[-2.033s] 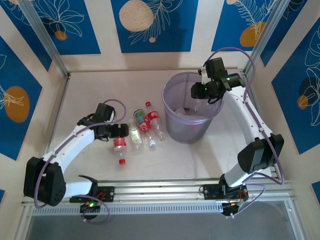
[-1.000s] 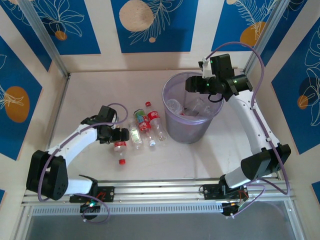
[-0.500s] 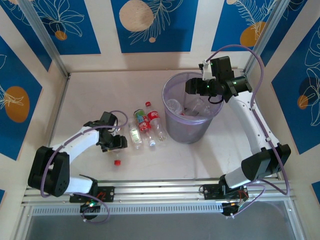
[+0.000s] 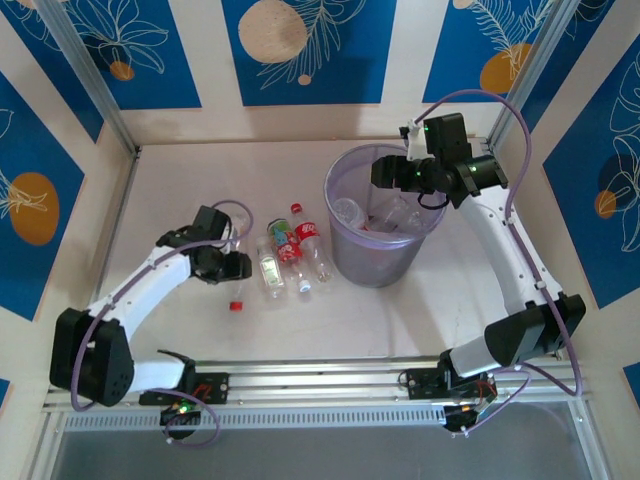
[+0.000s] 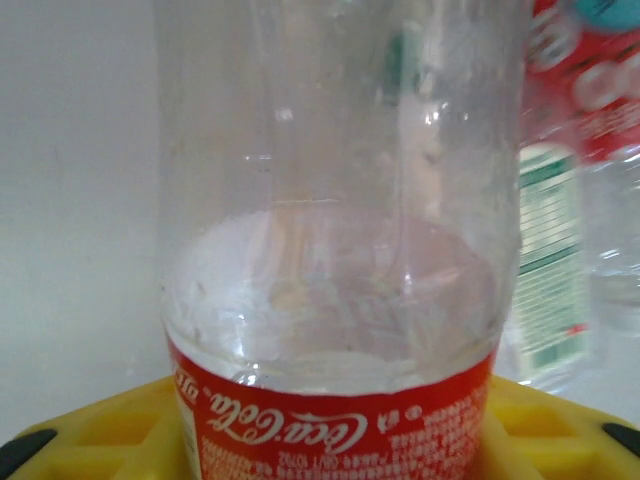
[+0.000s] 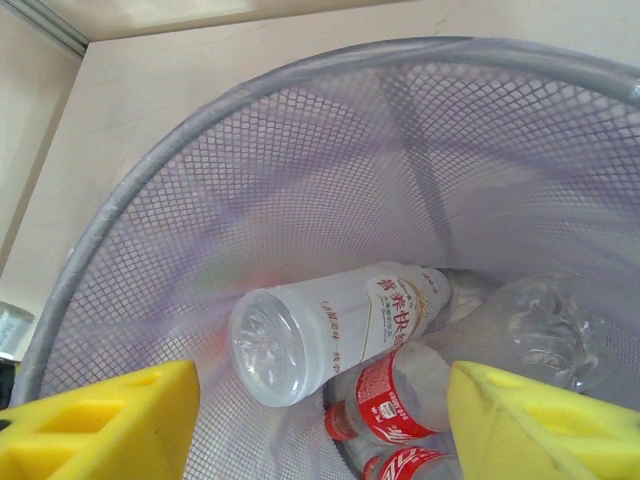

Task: Put the plastic bottles in the bin

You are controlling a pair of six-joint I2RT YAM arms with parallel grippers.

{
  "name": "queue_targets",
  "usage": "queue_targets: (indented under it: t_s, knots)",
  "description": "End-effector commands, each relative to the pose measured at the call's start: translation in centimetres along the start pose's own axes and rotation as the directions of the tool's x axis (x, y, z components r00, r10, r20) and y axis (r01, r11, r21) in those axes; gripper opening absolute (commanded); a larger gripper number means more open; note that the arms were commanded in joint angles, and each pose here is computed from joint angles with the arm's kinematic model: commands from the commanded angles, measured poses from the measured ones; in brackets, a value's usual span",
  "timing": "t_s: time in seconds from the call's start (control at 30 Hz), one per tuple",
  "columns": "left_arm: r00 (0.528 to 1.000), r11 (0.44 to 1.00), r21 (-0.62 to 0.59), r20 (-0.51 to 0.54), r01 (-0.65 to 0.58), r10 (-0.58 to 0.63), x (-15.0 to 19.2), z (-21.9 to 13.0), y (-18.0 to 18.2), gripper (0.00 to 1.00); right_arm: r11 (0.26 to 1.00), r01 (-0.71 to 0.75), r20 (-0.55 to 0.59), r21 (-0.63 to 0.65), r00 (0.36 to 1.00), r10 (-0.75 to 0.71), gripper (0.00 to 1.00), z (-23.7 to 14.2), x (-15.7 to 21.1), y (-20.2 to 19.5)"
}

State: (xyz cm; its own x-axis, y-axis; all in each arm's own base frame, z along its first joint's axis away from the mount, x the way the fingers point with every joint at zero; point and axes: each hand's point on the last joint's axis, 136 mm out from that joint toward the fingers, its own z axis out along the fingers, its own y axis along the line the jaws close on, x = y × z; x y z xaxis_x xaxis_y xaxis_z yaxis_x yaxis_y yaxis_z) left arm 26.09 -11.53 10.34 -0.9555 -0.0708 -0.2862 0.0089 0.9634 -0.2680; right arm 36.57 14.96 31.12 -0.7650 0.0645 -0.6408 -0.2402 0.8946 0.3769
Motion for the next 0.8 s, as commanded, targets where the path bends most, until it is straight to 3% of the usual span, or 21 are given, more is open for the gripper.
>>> queue_targets:
  t_s: [0.0,0.17,0.4,0.6,0.77]
  knots:
    - [0.996,0.997,0.053,0.064,-0.061,0.058,-2.1,-2.6,-1.7,0.46,0.997,0.015,0.045,-0.074,0.999,-0.012,0.66,-1.7,-1.2,2.5]
    - [0.971,0.966,0.219,0.222,-0.139,0.089,-5.5,-5.6,-5.9,0.30,0.984,0.085,0.094,-0.159,0.993,-0.071,0.67,-2.5,-2.8,6.8]
    - [0.910,0.858,0.446,0.410,-0.255,0.057,-7.9,-8.7,-11.2,0.02,0.934,0.182,0.124,-0.307,0.981,-0.151,0.69,-2.2,-3.9,14.0]
    - [0.859,0.778,0.510,0.507,-0.368,0.074,-7.9,-10.7,-13.2,0.00,0.894,0.214,0.082,-0.394,0.977,-0.198,0.82,0.2,-3.4,18.6]
    - [0.822,0.710,0.513,0.546,-0.482,0.164,-6.5,-11.6,-15.0,0.00,0.861,0.194,0.006,-0.470,0.976,-0.217,0.90,3.1,-2.9,21.1]
